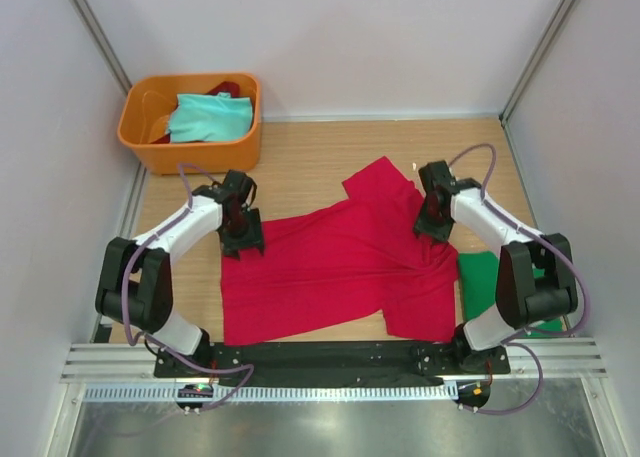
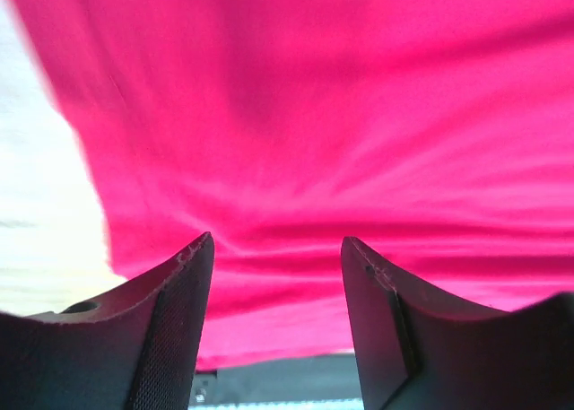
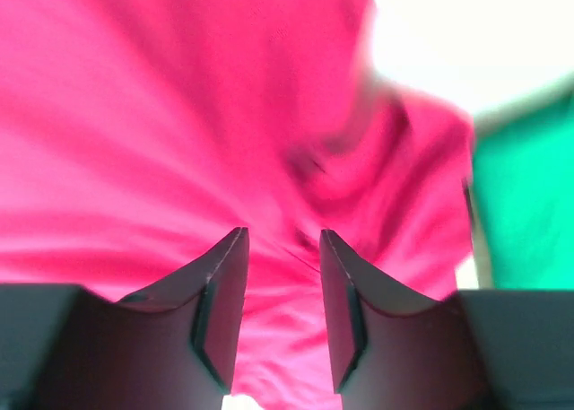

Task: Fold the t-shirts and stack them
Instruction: Flatten the tshirt out

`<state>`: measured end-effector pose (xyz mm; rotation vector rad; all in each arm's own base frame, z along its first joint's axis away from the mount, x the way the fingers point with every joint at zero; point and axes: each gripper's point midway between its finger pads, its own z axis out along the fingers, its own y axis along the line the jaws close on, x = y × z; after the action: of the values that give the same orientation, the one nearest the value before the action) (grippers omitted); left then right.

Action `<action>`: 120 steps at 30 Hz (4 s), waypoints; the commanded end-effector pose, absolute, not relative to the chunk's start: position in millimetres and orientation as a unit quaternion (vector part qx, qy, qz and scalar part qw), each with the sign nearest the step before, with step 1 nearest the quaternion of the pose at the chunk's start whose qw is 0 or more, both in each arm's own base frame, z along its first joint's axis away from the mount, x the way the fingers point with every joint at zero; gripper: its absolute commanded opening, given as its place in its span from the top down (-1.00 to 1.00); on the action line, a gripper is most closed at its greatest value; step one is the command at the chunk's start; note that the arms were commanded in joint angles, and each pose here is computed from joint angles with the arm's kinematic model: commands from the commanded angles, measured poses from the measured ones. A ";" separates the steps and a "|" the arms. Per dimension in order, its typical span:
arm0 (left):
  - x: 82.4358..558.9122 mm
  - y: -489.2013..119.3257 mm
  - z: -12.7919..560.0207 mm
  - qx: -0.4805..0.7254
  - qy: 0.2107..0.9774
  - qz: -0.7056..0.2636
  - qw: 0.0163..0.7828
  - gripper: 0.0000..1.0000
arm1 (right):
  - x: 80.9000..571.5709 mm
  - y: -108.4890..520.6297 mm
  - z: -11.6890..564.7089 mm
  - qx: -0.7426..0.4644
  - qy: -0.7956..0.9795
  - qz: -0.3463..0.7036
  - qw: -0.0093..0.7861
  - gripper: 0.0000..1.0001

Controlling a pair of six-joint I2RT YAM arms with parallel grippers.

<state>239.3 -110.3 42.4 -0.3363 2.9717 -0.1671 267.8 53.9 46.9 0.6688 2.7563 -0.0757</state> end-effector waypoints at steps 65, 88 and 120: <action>307.4 -31.0 26.6 -0.152 0.982 0.013 0.110 0.92 | 592.6 146.0 31.9 0.021 0.934 0.082 0.348 0.25; 336.7 -31.8 62.0 -0.196 0.970 -0.060 0.130 1.00 | 628.3 109.7 93.1 0.097 0.891 0.025 0.443 0.98; 494.6 7.1 78.4 -0.298 0.918 -0.082 0.248 1.00 | 701.8 85.2 179.7 0.141 0.791 0.092 0.588 0.98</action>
<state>425.2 -12.5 41.6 -0.8994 2.7611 -0.2133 687.3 85.2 149.2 0.3266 1.9448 0.1785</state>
